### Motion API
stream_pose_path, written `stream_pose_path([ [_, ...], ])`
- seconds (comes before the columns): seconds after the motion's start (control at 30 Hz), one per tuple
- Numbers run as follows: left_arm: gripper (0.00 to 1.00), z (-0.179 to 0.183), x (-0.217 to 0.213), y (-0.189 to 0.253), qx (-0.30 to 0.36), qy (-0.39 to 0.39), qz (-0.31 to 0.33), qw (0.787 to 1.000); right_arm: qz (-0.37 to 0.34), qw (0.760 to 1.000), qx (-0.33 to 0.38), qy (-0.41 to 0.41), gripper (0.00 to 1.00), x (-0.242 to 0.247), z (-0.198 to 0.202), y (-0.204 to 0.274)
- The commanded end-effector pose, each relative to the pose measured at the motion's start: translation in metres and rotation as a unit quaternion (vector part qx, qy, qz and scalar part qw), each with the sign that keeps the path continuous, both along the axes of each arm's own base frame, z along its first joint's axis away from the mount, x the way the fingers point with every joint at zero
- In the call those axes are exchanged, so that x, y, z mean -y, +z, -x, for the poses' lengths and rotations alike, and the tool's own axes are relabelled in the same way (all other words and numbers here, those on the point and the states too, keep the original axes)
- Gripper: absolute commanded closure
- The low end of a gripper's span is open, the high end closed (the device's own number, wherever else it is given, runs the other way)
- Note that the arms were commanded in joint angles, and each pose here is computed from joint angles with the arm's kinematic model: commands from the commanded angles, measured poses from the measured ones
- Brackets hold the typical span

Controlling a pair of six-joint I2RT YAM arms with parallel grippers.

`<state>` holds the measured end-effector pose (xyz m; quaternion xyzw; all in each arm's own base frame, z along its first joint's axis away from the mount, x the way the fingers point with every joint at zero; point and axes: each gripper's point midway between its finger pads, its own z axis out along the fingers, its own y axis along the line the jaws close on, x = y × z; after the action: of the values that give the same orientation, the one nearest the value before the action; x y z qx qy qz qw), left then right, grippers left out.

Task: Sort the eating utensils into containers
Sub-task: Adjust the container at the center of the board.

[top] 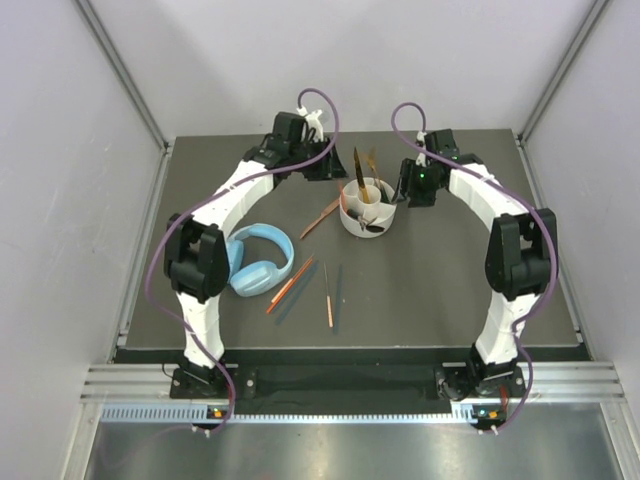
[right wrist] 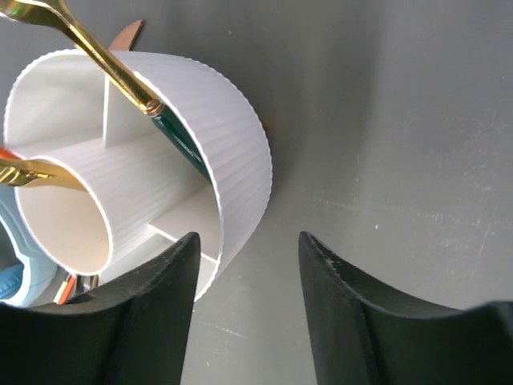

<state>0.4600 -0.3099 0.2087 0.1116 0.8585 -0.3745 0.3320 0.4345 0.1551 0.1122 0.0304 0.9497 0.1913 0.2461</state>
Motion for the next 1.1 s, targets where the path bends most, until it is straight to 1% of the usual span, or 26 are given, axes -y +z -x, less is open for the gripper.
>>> stream_pose_path([
  [0.0,0.57,-0.002,-0.029,0.044,0.054,0.032,0.012,0.998,0.010,1.000,0.020,0.000,0.49,-0.003,-0.015,0.008],
  [0.13,0.57,0.000,-0.050,0.067,0.075,0.061,0.017,0.995,0.022,1.000,0.013,-0.004,0.50,-0.002,-0.024,-0.003],
  [0.3,0.56,0.000,-0.068,0.102,0.104,0.089,0.035,0.990,0.025,0.999,0.034,-0.010,0.50,-0.003,-0.046,0.004],
  [0.4,0.55,-0.002,-0.077,0.108,0.108,0.107,0.034,0.988,0.031,0.998,0.051,-0.011,0.50,-0.004,-0.064,0.010],
  [0.5,0.55,-0.001,-0.085,0.095,0.092,0.120,0.023,0.988,0.031,0.998,0.059,-0.011,0.49,-0.006,-0.082,0.015],
  [0.6,0.55,0.002,-0.092,0.080,0.077,0.133,0.007,0.988,0.023,0.996,0.081,-0.011,0.47,-0.008,-0.089,0.037],
  [0.63,0.55,0.004,-0.095,0.071,0.069,0.137,0.000,0.988,0.022,0.995,0.097,-0.010,0.47,-0.007,-0.087,0.051],
  [0.73,0.55,0.007,-0.098,0.053,0.050,0.142,-0.012,0.989,0.022,0.992,0.120,-0.015,0.45,-0.001,-0.082,0.071],
  [0.8,0.55,0.007,-0.097,0.041,0.034,0.142,-0.015,0.989,0.021,0.992,0.122,-0.011,0.45,0.000,-0.079,0.074],
  [0.93,0.55,0.007,-0.096,0.030,0.019,0.142,-0.015,0.990,0.031,0.992,0.121,-0.009,0.45,0.005,-0.070,0.081],
  [1.07,0.55,0.009,-0.099,0.017,0.007,0.146,-0.027,0.989,0.023,0.988,0.153,-0.008,0.42,0.008,-0.067,0.108],
])
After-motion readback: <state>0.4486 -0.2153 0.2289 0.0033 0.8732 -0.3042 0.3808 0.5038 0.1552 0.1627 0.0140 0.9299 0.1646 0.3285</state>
